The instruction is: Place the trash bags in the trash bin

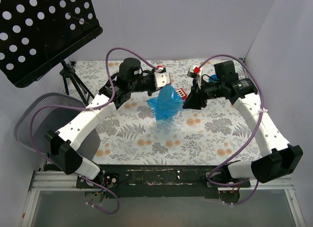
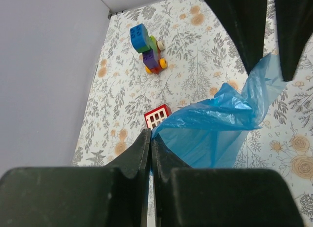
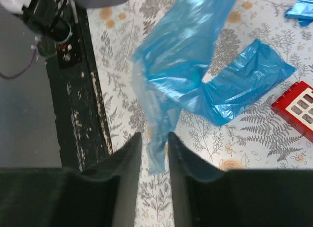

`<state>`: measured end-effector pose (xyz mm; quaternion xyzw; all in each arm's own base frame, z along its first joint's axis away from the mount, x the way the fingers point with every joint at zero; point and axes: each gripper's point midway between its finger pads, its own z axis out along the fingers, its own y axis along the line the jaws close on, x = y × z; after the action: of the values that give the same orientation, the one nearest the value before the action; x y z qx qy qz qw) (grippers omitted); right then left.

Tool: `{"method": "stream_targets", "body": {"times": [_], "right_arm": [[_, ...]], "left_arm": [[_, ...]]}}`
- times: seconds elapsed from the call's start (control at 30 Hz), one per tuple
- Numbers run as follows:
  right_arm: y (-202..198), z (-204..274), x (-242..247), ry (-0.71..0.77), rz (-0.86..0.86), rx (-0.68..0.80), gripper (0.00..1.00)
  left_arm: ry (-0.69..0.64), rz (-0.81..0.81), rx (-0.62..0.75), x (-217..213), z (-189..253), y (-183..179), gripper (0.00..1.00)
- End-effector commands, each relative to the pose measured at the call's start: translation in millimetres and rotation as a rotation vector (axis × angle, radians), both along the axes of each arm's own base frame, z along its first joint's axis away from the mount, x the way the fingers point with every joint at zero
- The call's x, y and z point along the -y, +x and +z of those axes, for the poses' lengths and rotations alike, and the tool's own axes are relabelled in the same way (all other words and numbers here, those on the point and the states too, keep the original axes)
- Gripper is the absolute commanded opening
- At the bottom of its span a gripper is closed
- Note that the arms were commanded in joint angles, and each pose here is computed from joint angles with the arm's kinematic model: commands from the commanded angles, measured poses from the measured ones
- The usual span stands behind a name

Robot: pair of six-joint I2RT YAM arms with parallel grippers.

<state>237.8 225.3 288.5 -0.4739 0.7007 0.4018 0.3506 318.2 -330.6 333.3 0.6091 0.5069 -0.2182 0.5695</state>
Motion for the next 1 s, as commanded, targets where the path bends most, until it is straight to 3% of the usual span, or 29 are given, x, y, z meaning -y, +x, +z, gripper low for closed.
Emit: {"method": "stream_targets", "body": {"times": [0.0, 0.1, 0.33, 0.57, 0.97], "right_arm": [[-29.3, 12.1, 3.1, 0.027, 0.060, -0.022, 0.46], [-20.3, 38.4, -2.8, 0.089, 0.037, 0.050, 0.59], [9.5, 55.5, -13.6, 0.162, -0.071, 0.068, 0.71], [38.0, 42.9, -14.8, 0.104, -0.150, 0.097, 0.74], [39.0, 22.9, -35.6, 0.016, -0.150, 0.188, 0.82]], "left_arm": [[0.016, 0.037, 0.052, -4.5, 12.3, 8.3, 0.00], [0.032, 0.047, 0.048, -4.7, 8.4, 12.2, 0.00], [0.044, 0.051, 0.053, -7.1, 8.3, 11.6, 0.00], [0.052, 0.058, 0.047, -8.5, 6.1, 11.9, 0.00], [0.046, 0.077, 0.034, -7.3, 8.5, 16.3, 0.00]]}}
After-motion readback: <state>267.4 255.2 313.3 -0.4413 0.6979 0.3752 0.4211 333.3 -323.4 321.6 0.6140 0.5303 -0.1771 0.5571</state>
